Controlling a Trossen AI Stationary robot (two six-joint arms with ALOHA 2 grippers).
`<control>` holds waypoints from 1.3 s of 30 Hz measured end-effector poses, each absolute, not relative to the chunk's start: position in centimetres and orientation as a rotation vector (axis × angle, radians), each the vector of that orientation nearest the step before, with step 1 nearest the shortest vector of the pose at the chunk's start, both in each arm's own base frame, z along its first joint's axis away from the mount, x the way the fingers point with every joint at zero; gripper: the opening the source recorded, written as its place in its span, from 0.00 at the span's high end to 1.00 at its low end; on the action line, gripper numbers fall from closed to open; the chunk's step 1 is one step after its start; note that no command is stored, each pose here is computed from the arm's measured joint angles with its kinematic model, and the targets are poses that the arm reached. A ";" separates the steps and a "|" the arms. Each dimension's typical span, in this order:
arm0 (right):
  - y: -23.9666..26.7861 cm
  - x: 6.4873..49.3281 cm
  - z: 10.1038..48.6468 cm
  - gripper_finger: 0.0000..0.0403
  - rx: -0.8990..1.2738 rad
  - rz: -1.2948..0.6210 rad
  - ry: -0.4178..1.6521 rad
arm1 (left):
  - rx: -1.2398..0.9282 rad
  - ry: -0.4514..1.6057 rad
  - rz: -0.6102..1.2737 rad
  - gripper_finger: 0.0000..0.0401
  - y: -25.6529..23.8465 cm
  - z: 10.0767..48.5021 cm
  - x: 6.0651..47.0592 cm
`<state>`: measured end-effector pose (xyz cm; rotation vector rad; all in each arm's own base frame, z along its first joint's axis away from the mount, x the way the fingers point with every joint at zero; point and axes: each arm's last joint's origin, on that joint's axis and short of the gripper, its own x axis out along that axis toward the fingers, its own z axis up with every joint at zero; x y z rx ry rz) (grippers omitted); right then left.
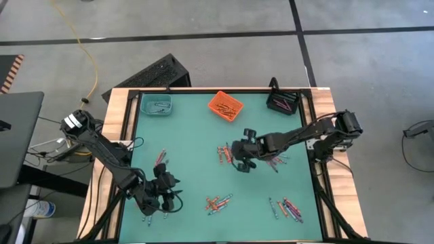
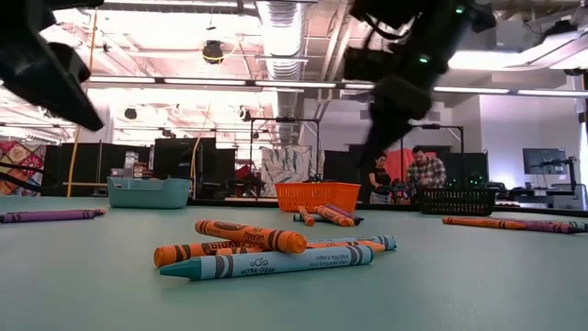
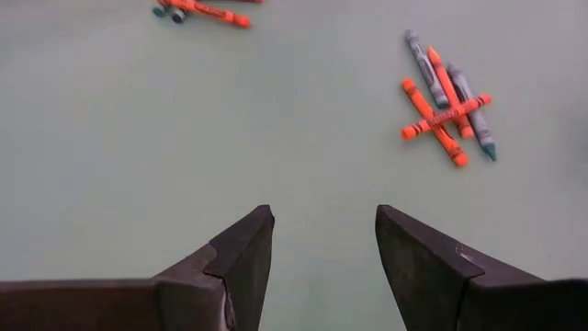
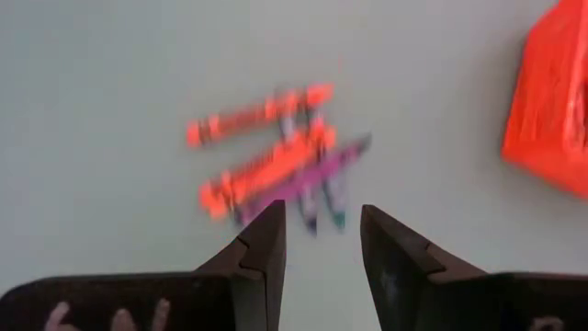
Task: Sort crayons
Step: Put the violet crayon into the black bin
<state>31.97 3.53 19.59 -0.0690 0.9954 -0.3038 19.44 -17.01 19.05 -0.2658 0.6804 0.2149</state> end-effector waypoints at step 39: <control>1.0 26.0 17.2 0.71 -0.066 -0.507 1.527 | 0.180 0.606 0.081 0.54 -14.1 15.0 27.7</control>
